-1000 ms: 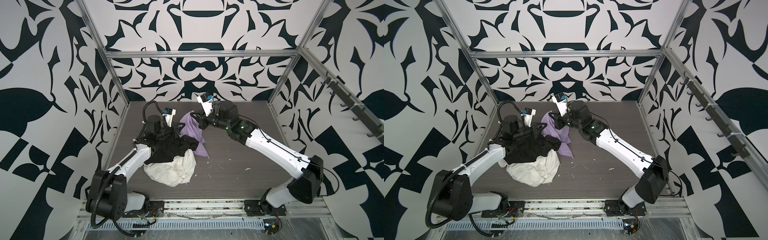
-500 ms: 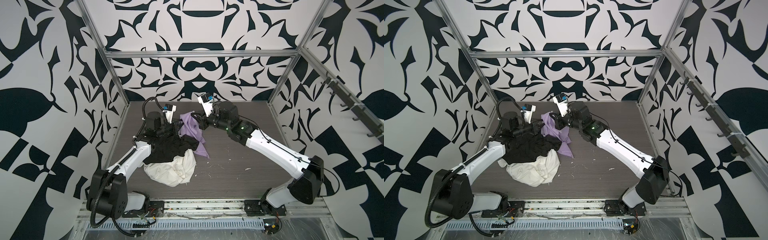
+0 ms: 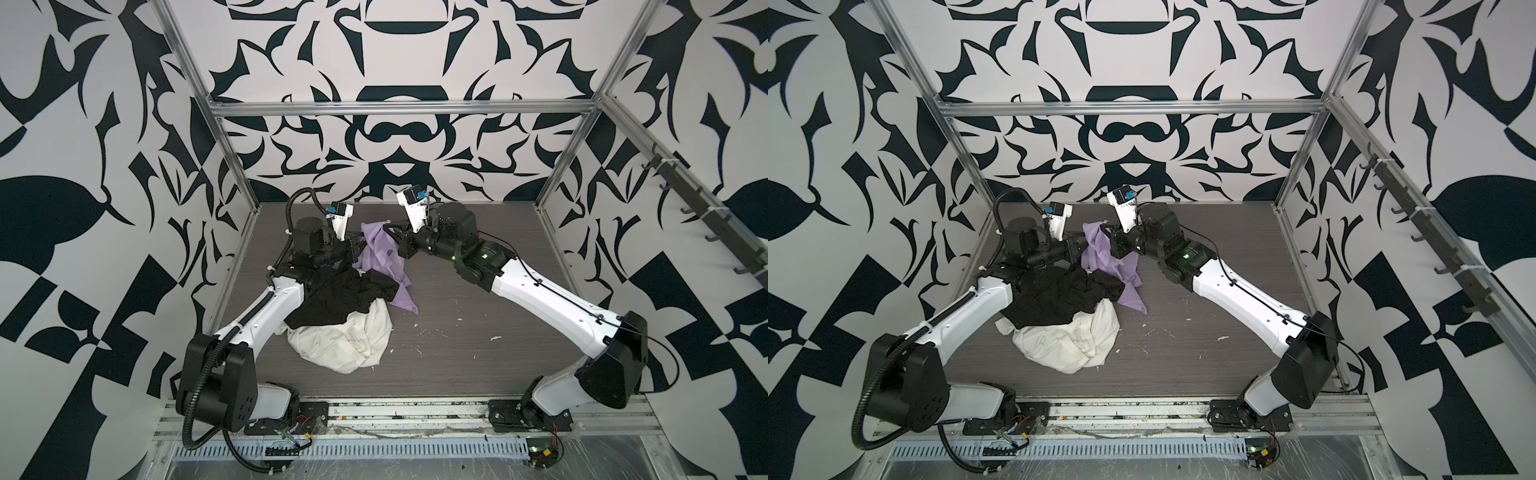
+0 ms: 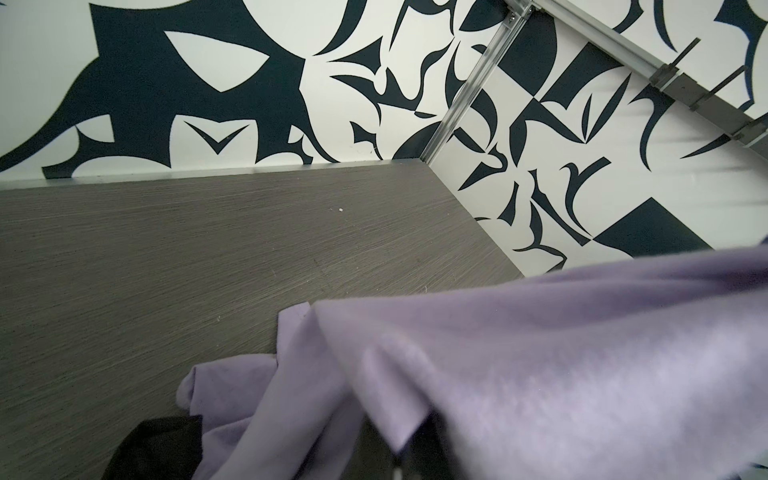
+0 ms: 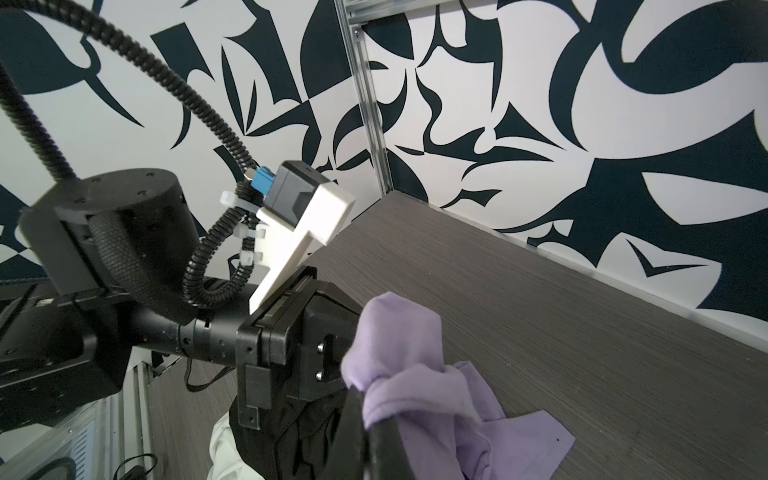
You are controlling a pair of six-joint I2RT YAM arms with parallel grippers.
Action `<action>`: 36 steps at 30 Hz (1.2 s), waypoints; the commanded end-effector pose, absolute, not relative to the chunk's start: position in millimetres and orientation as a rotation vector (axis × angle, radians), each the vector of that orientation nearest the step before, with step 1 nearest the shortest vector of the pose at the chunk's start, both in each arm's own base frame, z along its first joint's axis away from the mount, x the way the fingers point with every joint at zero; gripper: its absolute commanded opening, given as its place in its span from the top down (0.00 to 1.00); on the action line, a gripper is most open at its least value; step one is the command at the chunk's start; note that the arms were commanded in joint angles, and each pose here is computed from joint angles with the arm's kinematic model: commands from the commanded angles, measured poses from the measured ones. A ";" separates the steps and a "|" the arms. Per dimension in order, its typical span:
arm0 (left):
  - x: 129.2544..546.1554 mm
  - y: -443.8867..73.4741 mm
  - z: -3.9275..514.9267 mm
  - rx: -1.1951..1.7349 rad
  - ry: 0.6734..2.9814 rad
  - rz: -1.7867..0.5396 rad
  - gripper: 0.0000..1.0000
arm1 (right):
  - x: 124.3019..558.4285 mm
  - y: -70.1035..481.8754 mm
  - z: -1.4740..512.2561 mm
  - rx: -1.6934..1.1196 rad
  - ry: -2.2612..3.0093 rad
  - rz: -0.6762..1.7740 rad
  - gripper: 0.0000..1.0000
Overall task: Pick out a specific cloth from the pile
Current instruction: 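Hold the lavender cloth with both grippers and raise it off the pile, then pull the lavender cloth away from the pile with both grippers, farther from robot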
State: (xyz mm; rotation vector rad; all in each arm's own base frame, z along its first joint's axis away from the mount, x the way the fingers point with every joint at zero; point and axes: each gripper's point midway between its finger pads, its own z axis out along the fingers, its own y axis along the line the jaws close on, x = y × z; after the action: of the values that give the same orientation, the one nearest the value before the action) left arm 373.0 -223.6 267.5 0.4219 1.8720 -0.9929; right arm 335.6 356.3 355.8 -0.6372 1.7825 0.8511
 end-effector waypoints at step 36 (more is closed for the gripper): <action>360.7 -257.9 363.7 0.483 1.622 -1.078 1.00 | 340.7 309.3 402.0 -0.499 1.717 0.774 1.00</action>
State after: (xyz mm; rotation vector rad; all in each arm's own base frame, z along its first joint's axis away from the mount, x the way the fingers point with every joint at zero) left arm 371.3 -255.6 318.2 0.4597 1.7677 -1.0528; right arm 347.2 322.7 366.3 -0.5441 1.8055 0.7642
